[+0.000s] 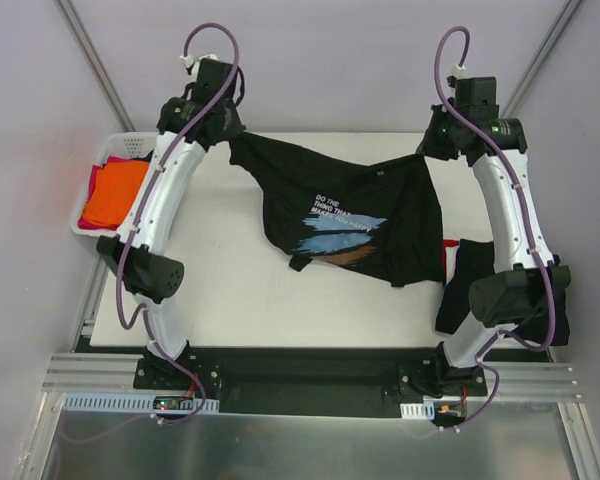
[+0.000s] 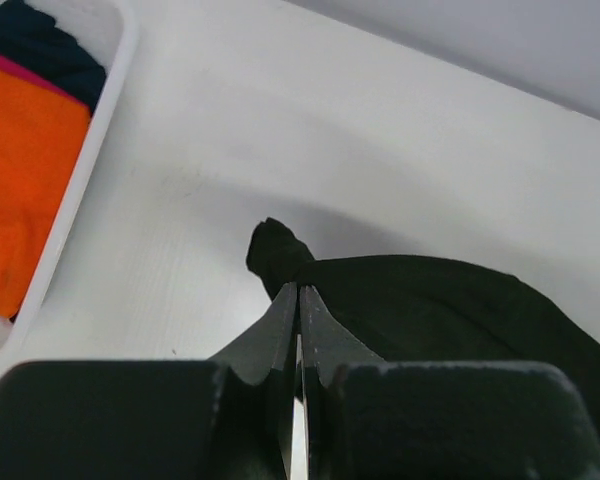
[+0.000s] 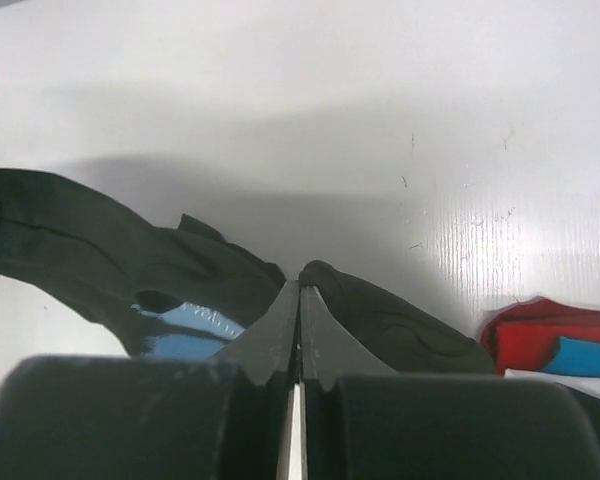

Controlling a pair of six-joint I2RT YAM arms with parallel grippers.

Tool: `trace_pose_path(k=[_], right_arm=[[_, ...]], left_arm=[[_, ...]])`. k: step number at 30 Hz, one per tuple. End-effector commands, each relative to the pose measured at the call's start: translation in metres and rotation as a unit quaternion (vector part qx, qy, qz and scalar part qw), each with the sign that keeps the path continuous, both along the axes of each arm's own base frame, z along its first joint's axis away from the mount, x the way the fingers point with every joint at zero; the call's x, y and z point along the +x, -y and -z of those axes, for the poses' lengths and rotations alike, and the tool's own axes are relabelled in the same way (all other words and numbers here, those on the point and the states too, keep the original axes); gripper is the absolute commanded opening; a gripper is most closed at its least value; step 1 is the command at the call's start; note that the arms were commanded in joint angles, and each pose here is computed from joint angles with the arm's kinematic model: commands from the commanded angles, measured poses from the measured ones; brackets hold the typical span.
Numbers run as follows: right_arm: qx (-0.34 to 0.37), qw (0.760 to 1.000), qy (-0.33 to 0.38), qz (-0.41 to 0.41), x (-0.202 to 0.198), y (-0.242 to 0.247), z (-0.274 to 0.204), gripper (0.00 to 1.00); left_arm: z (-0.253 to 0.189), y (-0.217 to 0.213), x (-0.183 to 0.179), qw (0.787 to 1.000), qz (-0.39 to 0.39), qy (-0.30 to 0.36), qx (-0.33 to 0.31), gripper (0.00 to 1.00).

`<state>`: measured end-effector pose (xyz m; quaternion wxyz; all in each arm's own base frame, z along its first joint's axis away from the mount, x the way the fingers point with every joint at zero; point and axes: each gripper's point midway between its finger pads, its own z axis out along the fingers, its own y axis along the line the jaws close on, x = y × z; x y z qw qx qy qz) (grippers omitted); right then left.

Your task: Fold and stack the t-shirts

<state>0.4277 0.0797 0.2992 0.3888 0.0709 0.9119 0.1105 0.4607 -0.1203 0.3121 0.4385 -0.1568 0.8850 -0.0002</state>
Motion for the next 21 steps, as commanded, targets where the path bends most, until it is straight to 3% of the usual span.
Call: trace_pose_path(k=[1,13,21], right_arm=[[0.022,0.996,0.079,-0.023,-0.037,-0.001,-0.072,0.01],[0.026,0.978,0.209,0.017,-0.137,0.025,-0.165,0.01],[0.016,0.975,0.222,0.022,-0.176,0.035,-0.177,0.01]], left_arm=[[-0.109,0.007,-0.047,0.988,0.071,0.115,-0.077,0.0],[-0.205,-0.049,-0.164,0.964,0.06,0.248,-0.081,0.0],[-0.197,-0.07,-0.206,0.964,0.041,0.249,-0.081,0.0]])
